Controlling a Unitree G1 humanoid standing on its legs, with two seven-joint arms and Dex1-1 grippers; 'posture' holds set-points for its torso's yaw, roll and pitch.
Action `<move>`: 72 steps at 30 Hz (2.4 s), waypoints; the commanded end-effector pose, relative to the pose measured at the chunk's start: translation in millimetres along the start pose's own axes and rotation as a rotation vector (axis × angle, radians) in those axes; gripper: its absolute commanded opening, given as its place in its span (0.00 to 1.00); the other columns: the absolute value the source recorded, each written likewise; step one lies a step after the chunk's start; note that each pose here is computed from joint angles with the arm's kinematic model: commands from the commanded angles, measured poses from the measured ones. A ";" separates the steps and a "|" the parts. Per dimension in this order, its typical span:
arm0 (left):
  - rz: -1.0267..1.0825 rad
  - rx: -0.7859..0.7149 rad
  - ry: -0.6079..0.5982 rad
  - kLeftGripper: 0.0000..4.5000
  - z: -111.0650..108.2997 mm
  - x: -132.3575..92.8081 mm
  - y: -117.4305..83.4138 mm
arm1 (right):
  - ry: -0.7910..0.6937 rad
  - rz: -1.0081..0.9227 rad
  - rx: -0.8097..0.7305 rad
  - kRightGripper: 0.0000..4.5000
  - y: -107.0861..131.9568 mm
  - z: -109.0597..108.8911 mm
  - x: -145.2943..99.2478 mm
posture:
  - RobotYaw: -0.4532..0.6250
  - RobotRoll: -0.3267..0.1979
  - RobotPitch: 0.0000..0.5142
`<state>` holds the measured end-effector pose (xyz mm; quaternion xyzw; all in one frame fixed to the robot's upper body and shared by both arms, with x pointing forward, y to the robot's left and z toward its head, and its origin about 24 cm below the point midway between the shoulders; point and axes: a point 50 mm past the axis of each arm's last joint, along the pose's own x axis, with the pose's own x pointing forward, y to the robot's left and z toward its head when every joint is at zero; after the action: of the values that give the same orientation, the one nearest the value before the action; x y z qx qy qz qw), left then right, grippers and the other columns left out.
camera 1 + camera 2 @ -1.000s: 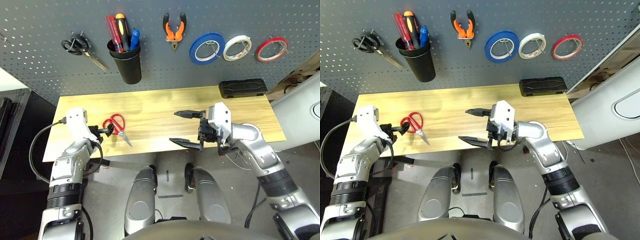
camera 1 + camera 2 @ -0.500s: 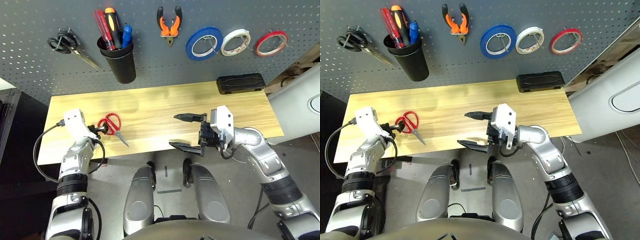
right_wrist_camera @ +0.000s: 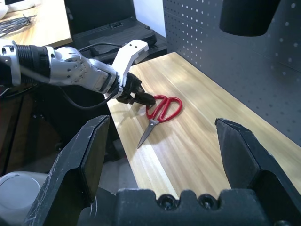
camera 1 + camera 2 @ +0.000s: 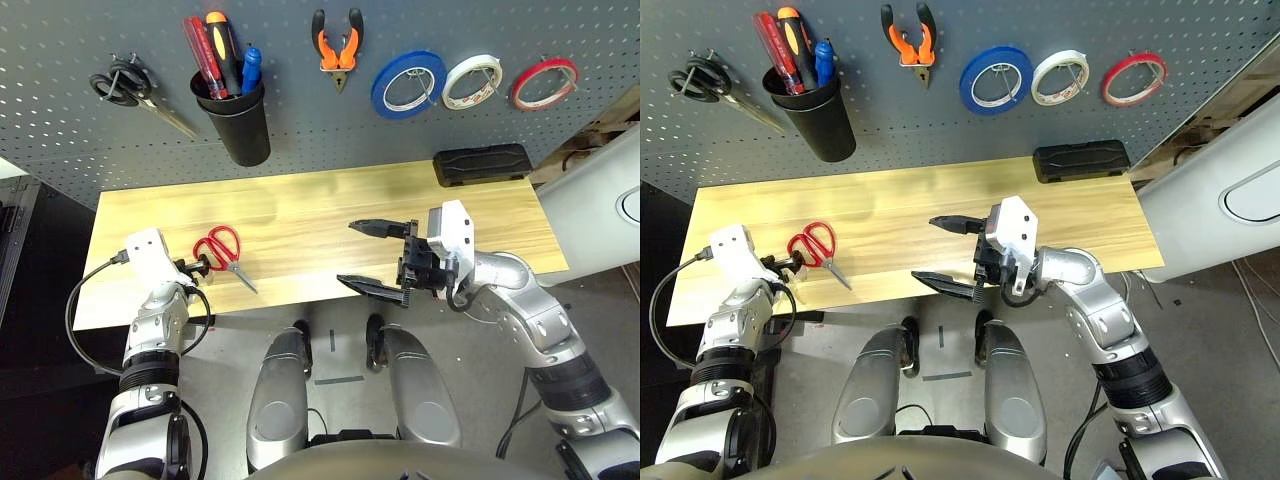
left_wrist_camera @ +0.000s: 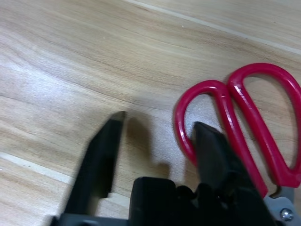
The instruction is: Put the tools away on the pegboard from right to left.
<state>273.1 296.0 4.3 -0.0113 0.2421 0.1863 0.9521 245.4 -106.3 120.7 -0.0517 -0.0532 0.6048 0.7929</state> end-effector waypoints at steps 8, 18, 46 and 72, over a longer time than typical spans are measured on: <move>-0.042 -0.074 -0.088 0.01 24.2 -24.9 -0.9 | 0.002 -0.008 0.001 1.00 -13.2 -2.2 -12.8 | 0.42 0.62 0.58; -0.039 -0.116 -0.176 0.01 54.6 -45.3 5.8 | -0.007 0.002 -0.010 1.00 -26.9 -3.8 -14.6 | 0.47 0.62 0.50; -0.061 -0.026 0.067 0.99 11.1 -26.4 13.5 | -0.006 0.088 -0.027 1.00 10.0 5.8 -7.7 | 0.39 0.62 0.64; 0.011 0.010 0.144 0.99 -16.1 -17.1 14.2 | -0.039 0.076 -0.039 1.00 7.0 12.1 -4.6 | 0.37 0.62 0.61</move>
<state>254.4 302.5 12.5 -0.0233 0.2828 0.1847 0.9410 239.2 -109.8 130.7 -0.0605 -0.0767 0.6291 0.7711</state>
